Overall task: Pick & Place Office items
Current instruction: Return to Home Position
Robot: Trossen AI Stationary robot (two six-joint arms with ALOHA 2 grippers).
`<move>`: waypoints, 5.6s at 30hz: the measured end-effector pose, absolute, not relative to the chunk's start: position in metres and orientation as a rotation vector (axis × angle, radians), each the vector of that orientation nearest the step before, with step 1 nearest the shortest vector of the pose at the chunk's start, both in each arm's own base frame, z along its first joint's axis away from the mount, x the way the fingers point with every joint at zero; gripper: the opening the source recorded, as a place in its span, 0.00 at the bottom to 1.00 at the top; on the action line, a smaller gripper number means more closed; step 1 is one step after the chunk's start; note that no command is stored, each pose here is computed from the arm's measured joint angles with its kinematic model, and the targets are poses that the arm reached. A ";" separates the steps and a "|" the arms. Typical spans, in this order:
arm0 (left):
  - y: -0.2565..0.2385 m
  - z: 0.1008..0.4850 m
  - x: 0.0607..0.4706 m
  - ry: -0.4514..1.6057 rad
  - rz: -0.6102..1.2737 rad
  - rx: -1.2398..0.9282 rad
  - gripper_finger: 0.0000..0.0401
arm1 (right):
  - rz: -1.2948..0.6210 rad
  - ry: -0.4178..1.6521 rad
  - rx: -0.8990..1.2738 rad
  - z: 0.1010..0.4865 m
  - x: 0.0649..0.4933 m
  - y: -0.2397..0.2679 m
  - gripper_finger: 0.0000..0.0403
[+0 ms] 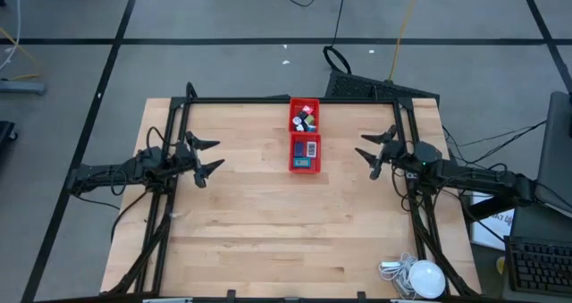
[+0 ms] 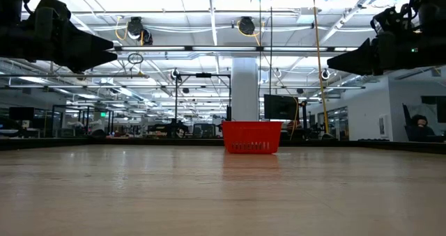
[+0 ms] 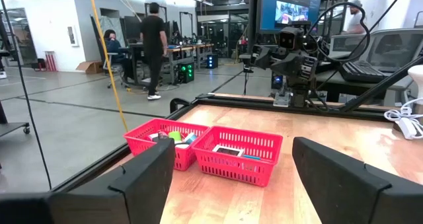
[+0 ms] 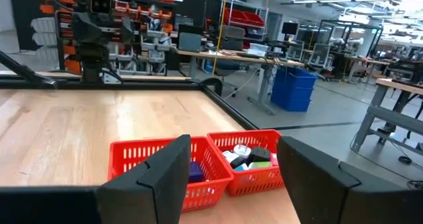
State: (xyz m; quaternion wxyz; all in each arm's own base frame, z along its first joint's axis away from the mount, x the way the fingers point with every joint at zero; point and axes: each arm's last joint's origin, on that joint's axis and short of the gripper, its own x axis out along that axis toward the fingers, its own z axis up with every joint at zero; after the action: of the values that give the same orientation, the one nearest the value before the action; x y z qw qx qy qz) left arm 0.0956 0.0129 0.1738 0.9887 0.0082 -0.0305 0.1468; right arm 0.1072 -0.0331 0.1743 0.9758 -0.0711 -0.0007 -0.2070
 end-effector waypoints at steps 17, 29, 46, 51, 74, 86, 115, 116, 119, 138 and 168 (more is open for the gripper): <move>0.013 0.174 0.096 -0.061 0.295 0.017 0.79 | -0.417 -0.001 -0.143 0.174 0.107 -0.033 0.54; 0.013 0.174 0.096 -0.061 0.295 0.017 0.76 | -0.417 -0.001 -0.143 0.174 0.107 -0.033 0.54; 0.013 0.174 0.096 -0.061 0.294 0.017 0.80 | -0.417 -0.001 -0.143 0.174 0.107 -0.033 0.53; 0.013 0.174 0.096 -0.061 0.294 0.017 0.77 | -0.417 -0.001 -0.143 0.174 0.107 -0.033 0.54; 0.013 0.174 0.096 -0.061 0.295 0.017 0.81 | -0.417 -0.001 -0.143 0.174 0.107 -0.033 0.54; 0.013 0.174 0.096 -0.061 0.294 0.017 0.76 | -0.417 -0.001 -0.143 0.174 0.107 -0.033 0.54; 0.013 0.174 0.096 -0.061 0.294 0.017 0.76 | -0.417 -0.001 -0.143 0.174 0.107 -0.033 0.54; 0.013 0.174 0.096 -0.061 0.294 0.017 0.76 | -0.417 -0.001 -0.143 0.174 0.107 -0.033 0.54; 0.013 0.174 0.096 -0.061 0.294 0.017 0.76 | -0.417 -0.001 -0.143 0.174 0.107 -0.033 0.54; 0.013 0.174 0.096 -0.060 0.295 0.017 0.80 | -0.417 -0.001 -0.143 0.174 0.107 -0.033 0.54; 0.013 0.174 0.096 -0.060 0.295 0.017 0.80 | -0.417 -0.001 -0.143 0.174 0.107 -0.033 0.54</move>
State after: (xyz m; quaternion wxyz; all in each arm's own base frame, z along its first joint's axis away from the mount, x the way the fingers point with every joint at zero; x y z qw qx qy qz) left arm 0.0957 0.0129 0.1736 0.9887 0.0083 -0.0301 0.1467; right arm 0.1072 -0.0331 0.1742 0.9758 -0.0708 -0.0003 -0.2068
